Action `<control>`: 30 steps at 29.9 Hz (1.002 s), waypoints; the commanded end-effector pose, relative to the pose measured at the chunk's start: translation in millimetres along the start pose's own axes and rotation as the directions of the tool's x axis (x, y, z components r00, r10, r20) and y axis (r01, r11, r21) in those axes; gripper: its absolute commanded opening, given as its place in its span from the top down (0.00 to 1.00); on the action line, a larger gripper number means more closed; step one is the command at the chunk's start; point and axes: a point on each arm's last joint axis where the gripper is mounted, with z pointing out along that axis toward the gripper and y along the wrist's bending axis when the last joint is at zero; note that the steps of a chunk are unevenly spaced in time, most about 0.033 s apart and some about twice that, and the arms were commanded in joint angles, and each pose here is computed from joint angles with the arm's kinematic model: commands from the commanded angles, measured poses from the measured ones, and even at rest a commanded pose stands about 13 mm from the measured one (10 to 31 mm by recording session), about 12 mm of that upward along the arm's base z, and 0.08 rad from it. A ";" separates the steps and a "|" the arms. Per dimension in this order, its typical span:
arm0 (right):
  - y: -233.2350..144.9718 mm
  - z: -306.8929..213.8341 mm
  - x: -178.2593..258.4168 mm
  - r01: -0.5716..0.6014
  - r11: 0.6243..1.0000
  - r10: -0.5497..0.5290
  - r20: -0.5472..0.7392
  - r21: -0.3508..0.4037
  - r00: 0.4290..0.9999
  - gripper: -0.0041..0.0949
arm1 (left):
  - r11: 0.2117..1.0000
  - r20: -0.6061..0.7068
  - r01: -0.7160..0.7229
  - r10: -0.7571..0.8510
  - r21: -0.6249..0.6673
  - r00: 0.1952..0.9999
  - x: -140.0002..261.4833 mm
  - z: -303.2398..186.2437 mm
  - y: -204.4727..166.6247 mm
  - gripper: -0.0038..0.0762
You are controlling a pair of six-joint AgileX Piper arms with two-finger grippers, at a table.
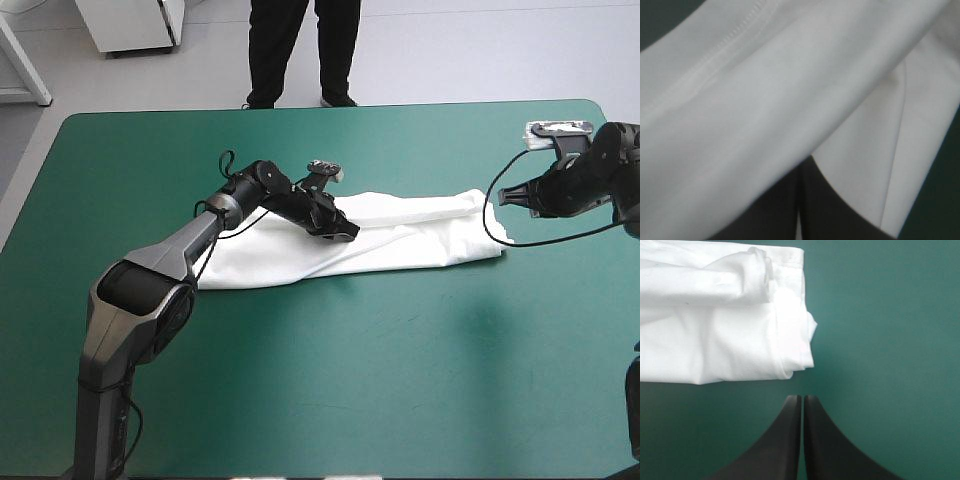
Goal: Fold the cloth
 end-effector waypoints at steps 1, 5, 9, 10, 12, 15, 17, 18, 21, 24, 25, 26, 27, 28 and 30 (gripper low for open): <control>1.4 -16.7 -11.1 -0.029 0.996 0.034 0.061 -0.079 0.998 0.81 | 1.000 0.081 -0.018 0.016 0.020 0.997 -16.6 -22.9 -17.8 0.96; -10.2 -6.5 -12.3 -0.068 0.991 0.072 0.032 -0.118 0.997 0.56 | 0.999 0.063 -0.015 0.013 0.033 0.998 -15.0 -22.8 -19.0 0.96; -30.6 11.3 -11.3 -0.170 0.967 0.169 -0.017 -0.189 0.985 0.36 | 0.999 0.056 -0.015 0.013 0.038 0.998 -14.3 -22.7 -19.4 0.96; -36.3 17.4 -11.1 -0.195 0.957 0.193 -0.031 -0.213 0.981 0.35 | 0.999 0.056 -0.015 0.013 0.038 0.998 -14.4 -22.7 -19.4 0.96; -45.6 29.5 -11.2 -0.239 0.934 0.233 -0.054 -0.266 0.971 0.35 | 0.999 0.054 -0.015 0.013 0.039 0.998 -14.2 -22.7 -19.5 0.96; -55.5 51.0 -13.0 -0.285 0.896 0.274 -0.083 -0.340 0.958 0.35 | 0.999 0.054 -0.015 0.013 0.039 0.998 -14.2 -22.7 -19.5 0.96; -60.7 66.1 -15.9 -0.302 0.883 0.284 -0.103 -0.358 0.953 0.35 | 0.999 0.049 -0.018 0.016 0.039 0.999 -13.7 -22.7 -19.5 0.96; -62.4 71.3 -18.2 -0.306 0.880 0.287 -0.107 -0.362 0.952 0.35 | 0.999 0.048 -0.018 0.016 0.040 0.999 -13.5 -22.7 -19.6 0.96; -66.2 88.8 -26.2 -0.328 0.859 0.305 -0.120 -0.392 0.945 0.35 | 0.999 0.020 -0.021 0.020 0.027 1.000 -11.0 -22.6 -18.4 0.96; -70.2 100.2 -32.4 -0.328 0.855 0.306 -0.120 -0.402 0.944 0.35 | 1.000 -0.023 -0.024 0.024 0.005 0.999 -7.1 -22.6 -16.3 0.96; -71.2 103.1 -33.8 -0.331 0.853 0.309 -0.122 -0.403 0.943 0.35 | 1.000 -0.031 -0.029 0.029 -0.007 0.999 -6.4 -22.6 -15.1 0.96; -72.1 106.9 -35.1 -0.335 0.849 0.312 -0.125 -0.408 0.942 0.35 | 0.999 -0.033 -0.033 0.032 -0.009 0.999 -6.3 -22.6 -15.0 0.96; -72.2 109.9 -35.8 -0.342 0.842 0.318 -0.128 -0.417 0.939 0.35 | 0.999 -0.033 -0.036 0.035 -0.008 0.999 -6.3 -22.6 -15.0 0.96; -72.5 113.6 -35.8 -0.348 0.837 0.322 -0.135 -0.421 0.937 0.35 | 0.999 -0.031 -0.036 0.035 -0.009 0.999 -6.5 -22.6 -14.9 0.96; -71.0 121.0 -34.9 -0.349 0.838 0.314 -0.151 -0.420 0.937 0.35 | 0.999 -0.024 -0.032 0.032 -0.015 0.999 -7.1 -22.6 -14.4 0.96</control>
